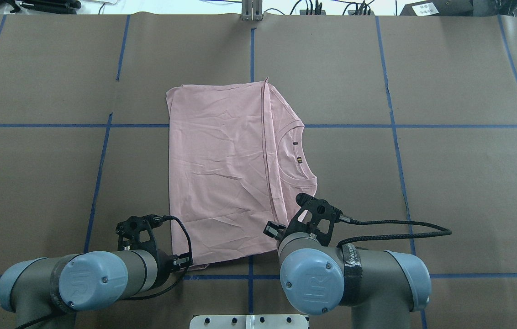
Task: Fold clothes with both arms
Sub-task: 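Pinch the shirt's near edge with both grippers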
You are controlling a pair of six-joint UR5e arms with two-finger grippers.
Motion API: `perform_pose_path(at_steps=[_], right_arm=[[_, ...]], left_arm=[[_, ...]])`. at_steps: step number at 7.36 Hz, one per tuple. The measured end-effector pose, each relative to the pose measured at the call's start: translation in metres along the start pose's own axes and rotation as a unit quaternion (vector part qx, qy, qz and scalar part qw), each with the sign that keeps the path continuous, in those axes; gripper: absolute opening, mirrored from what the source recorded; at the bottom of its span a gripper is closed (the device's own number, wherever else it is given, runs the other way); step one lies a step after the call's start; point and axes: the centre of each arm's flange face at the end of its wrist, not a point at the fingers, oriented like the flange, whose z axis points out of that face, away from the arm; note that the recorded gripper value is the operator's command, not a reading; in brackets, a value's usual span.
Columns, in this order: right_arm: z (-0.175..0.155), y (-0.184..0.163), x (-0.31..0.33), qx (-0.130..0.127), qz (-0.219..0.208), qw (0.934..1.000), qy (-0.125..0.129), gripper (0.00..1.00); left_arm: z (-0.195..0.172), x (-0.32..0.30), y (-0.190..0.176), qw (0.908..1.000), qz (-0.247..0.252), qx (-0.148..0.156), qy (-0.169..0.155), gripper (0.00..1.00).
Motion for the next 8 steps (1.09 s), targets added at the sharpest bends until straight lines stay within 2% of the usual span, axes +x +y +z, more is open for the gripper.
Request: perform_pose_path(at_steps=[2,5,8], right_arm=[[-0.0004,0.0002,-0.0004,0.000,0.000,1.0000,-0.001,0.00],[-0.0003,0.0002,-0.0003,0.000,0.000,1.0000,0.000,0.00],[-0.0001,0.0000,-0.0001,0.000,0.000,1.0000,0.000,0.00]], left_arm=[[0.0004,-0.0003,0.0006,1.0000,0.001,-0.001,-0.001,0.51],[0.0012,-0.0005,0.0023,1.0000,0.003,-0.002,-0.001,0.41],[0.0026,-0.0013,0.0067,1.0000,0.006,-0.005,-0.003,0.41]])
